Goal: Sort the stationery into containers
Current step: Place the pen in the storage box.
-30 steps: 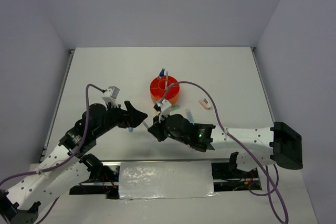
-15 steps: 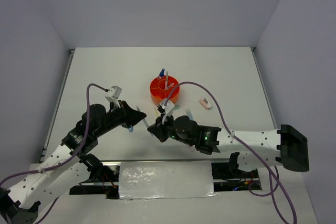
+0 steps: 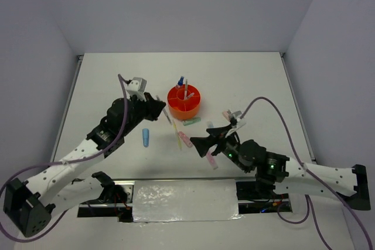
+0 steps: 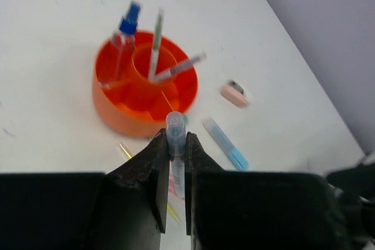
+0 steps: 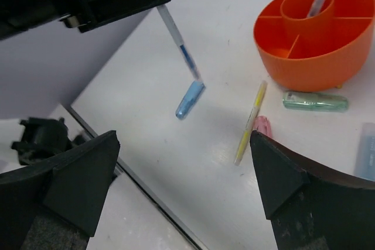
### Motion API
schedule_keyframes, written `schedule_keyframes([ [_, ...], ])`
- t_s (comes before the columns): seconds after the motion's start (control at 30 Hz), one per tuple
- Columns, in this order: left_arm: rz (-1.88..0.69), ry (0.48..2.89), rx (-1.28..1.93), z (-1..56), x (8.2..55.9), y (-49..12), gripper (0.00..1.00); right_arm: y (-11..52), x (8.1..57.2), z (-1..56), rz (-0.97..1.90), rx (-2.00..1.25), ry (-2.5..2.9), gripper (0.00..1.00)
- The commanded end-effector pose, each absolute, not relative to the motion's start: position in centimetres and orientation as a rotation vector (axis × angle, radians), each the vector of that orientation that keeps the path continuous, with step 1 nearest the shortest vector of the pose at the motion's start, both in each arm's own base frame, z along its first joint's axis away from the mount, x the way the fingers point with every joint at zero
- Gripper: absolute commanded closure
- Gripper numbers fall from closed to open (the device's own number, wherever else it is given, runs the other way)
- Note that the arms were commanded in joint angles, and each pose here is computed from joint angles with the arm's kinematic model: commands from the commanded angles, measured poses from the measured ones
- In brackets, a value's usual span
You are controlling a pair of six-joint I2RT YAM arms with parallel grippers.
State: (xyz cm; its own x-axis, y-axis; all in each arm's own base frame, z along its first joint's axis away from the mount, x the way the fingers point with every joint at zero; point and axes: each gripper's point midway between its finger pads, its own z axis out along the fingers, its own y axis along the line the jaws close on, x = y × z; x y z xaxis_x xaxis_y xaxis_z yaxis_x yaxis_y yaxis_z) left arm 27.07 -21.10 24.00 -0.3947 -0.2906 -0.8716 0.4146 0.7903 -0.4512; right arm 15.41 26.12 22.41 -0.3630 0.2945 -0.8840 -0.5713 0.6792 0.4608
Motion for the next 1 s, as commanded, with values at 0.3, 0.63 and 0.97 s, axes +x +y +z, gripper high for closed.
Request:
schedule_keyframes([
  [0.3,-0.578,1.394,0.233,37.6,38.2,-25.8,0.95,18.2,14.7,22.6,0.895,-0.019,1.737,0.00],
  [0.63,-0.540,1.507,0.264,31.3,42.2,-28.5,0.94,17.6,14.6,23.0,0.849,-0.057,1.761,0.00],
  [0.97,-0.520,1.583,0.292,26.5,42.6,-28.9,0.76,19.4,14.3,23.1,0.872,-0.133,1.767,0.00],
])
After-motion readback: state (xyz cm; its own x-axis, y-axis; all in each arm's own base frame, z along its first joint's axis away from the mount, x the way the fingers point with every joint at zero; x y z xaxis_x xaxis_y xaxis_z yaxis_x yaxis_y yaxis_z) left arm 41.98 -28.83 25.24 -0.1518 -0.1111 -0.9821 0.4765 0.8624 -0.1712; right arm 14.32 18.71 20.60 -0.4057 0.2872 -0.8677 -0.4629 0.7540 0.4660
